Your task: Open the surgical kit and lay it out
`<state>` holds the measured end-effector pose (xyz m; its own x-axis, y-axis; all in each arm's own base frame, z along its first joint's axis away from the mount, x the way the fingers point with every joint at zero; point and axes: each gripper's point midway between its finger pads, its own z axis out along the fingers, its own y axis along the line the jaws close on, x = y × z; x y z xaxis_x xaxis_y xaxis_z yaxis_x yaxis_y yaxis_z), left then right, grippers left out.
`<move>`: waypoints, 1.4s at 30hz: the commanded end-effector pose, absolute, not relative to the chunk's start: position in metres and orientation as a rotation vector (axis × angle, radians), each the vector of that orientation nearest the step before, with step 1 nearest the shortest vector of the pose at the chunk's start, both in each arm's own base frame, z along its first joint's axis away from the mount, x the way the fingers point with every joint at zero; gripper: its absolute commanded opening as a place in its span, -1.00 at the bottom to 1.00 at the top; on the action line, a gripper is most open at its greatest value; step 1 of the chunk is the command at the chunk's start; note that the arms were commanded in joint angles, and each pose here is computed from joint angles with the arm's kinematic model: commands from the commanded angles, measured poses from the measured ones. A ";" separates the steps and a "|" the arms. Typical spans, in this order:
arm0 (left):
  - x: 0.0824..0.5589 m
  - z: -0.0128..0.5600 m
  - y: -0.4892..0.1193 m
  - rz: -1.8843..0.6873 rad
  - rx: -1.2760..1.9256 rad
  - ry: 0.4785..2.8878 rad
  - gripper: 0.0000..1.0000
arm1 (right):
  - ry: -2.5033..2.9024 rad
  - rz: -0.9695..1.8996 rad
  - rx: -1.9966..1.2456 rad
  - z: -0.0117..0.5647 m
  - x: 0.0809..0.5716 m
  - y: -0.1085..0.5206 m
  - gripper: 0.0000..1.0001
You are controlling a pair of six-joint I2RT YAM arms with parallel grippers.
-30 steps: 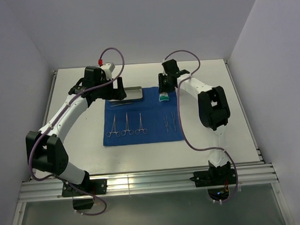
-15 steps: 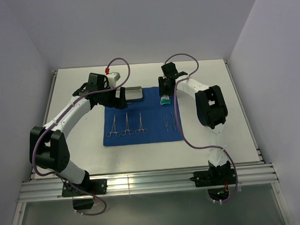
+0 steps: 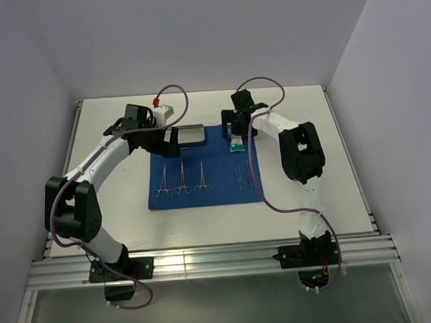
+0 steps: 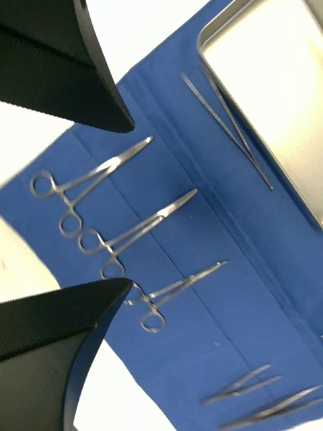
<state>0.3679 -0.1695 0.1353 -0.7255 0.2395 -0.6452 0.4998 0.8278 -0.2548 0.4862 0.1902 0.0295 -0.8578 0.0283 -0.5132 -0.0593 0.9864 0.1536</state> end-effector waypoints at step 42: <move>0.435 0.059 -0.127 -0.563 1.810 1.597 -0.41 | 2.094 0.601 -0.158 0.313 0.456 0.168 0.99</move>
